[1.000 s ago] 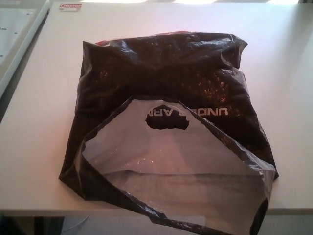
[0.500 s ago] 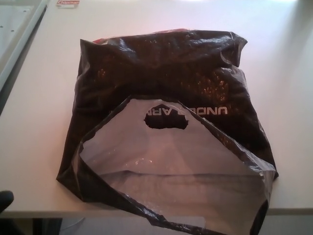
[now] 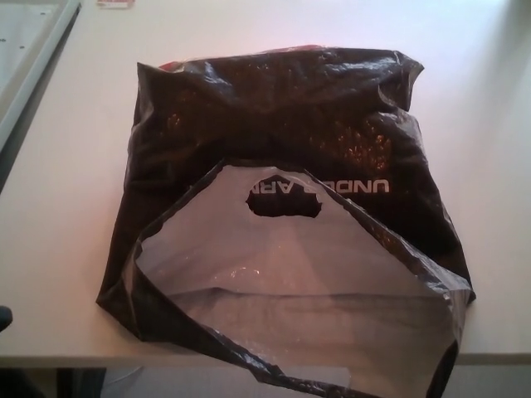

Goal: A plastic bag is kept infront of the robot in the middle of the desk and the robot uses both its hands to grab it from the top and lifts it up and then releases it.

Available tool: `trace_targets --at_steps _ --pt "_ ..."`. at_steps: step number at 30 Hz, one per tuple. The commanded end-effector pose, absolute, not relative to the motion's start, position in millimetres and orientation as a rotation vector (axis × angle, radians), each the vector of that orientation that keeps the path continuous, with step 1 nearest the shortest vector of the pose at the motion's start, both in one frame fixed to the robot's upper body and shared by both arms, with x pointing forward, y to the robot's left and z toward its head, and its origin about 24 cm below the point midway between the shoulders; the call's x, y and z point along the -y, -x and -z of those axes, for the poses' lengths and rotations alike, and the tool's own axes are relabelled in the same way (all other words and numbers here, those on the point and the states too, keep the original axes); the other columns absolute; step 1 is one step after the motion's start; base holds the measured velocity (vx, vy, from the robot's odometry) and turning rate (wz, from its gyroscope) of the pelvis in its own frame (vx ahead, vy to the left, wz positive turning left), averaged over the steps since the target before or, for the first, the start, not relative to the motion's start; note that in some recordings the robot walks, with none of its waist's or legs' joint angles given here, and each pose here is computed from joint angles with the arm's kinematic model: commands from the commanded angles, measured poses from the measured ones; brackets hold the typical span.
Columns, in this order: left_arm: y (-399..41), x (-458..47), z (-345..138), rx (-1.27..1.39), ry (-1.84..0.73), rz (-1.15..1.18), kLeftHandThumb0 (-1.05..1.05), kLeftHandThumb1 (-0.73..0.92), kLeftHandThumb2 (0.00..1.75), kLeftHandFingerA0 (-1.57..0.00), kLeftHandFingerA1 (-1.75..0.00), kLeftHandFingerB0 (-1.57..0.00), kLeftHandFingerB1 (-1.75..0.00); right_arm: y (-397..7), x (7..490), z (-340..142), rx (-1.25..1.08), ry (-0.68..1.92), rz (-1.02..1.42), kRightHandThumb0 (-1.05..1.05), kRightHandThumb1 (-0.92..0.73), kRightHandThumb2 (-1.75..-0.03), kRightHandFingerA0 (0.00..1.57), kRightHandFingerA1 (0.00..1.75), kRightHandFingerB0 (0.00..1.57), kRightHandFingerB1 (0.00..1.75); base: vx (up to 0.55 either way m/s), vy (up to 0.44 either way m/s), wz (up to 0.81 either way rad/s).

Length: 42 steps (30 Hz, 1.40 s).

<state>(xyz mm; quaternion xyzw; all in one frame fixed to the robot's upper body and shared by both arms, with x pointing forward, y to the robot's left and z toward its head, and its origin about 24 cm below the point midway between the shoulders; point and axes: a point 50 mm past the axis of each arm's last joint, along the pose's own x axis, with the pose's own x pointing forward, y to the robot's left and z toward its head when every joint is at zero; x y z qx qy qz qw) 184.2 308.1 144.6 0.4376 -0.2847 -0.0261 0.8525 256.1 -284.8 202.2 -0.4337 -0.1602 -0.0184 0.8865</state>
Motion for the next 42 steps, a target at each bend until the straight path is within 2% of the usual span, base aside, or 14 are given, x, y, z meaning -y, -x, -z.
trace_targets --at_steps 1,4,6,8,9,20,21,24,26,30,34,35,37,42 --pt "-194 -320 -132 0.495 -0.971 0.155 -0.56 0.34 0.68 -0.21 -0.41 -0.09 -0.32 -275 298 -196 0.112 1.024 -0.009 -0.72 -0.39 -0.72 0.14 0.42 0.0 0.0 0.0 0.0 0.0" --pt "-195 -322 -128 0.467 -0.997 0.167 -0.58 0.36 0.54 -0.26 -0.33 -0.11 -0.25 -274 295 -194 0.095 1.032 -0.033 -0.72 -0.41 -0.73 0.14 0.42 0.0 0.0 0.0 0.0 0.0" --pt "-195 -324 -119 0.424 -1.015 0.187 -0.59 0.34 0.69 -0.23 -0.41 -0.1 -0.31 -269 286 -191 0.092 1.052 -0.068 -0.72 -0.42 -0.73 0.13 0.41 0.0 0.0 0.0 0.0 0.0" --pt "-195 -324 -116 0.414 -1.019 0.194 -0.59 0.37 0.53 -0.26 -0.32 -0.12 -0.26 -268 283 -190 0.093 1.056 -0.078 -0.68 -0.39 -0.7 0.13 0.42 0.0 0.0 0.0 0.0 0.0" --pt "-194 -324 -111 0.405 -1.01 0.195 -0.6 0.33 0.69 -0.22 -0.41 -0.08 -0.34 -266 281 -187 0.086 1.053 -0.101 -0.71 -0.42 -0.72 0.14 0.42 0.0 0.0 0.0 0.0 0.0" --pt "-194 -316 -85 0.353 -0.928 0.213 -0.6 0.35 0.69 -0.27 -0.43 -0.09 -0.34 -252 268 -179 0.177 1.06 -0.199 -0.73 -0.4 -0.73 0.17 0.53 0.0 0.09 0.0 0.0 0.0" --pt "-193 -316 -84 0.354 -0.922 0.212 -0.6 0.36 0.69 -0.26 -0.43 -0.07 -0.33 -254 266 -179 0.18 1.054 -0.203 -0.63 -0.46 -0.65 0.13 0.47 0.0 0.0 0.0 0.0 0.0" --pt "-193 -315 -82 0.346 -0.916 0.216 -0.61 0.37 0.7 -0.26 -0.43 -0.08 -0.31 -254 265 -179 0.178 1.071 -0.204 -0.53 -0.49 -0.55 0.17 0.43 0.0 0.05 0.0 0.0 0.0" --pt "-197 -315 -83 0.341 -0.943 0.215 -0.63 0.37 0.71 -0.28 -0.43 -0.07 -0.32 -256 268 -179 0.178 1.055 -0.199 -0.65 -0.36 -0.71 0.18 0.52 0.0 0.15 0.0 0.0 0.0" --pt "-204 -314 -87 0.357 -0.951 0.209 -0.65 0.38 0.72 -0.28 -0.44 -0.08 -0.31 -258 270 -180 0.168 1.045 -0.193 -0.64 -0.44 -0.69 0.12 0.47 0.0 0.05 0.0 0.0 0.0" --pt "-211 -313 -90 0.357 -0.947 0.186 -0.65 0.38 0.72 -0.28 -0.43 -0.07 -0.35 -258 270 -179 0.176 1.051 -0.196 -0.62 -0.42 -0.7 0.14 0.49 0.0 0.12 0.0 0.0 0.0" --pt "-212 -313 -90 0.355 -0.943 0.184 -0.66 0.37 0.72 -0.28 -0.43 -0.07 -0.35 -258 270 -179 0.176 1.049 -0.199 -0.56 -0.5 -0.55 0.18 0.43 0.0 0.11 0.0 0.0 0.0" --pt "-216 -312 -91 0.354 -0.942 0.183 -0.67 0.37 0.73 -0.28 -0.43 -0.08 -0.36 -257 269 -176 0.177 1.057 -0.209 -0.62 -0.43 -0.7 0.14 0.49 0.0 0.12 0.0 0.0 0.0" --pt "-219 -313 -95 0.369 -0.955 0.174 -0.69 0.39 0.75 -0.29 -0.45 -0.11 -0.36 -256 262 -171 0.167 1.107 -0.237 -0.62 -0.49 -0.65 0.14 0.46 0.0 0.1 0.0 0.0 0.0"
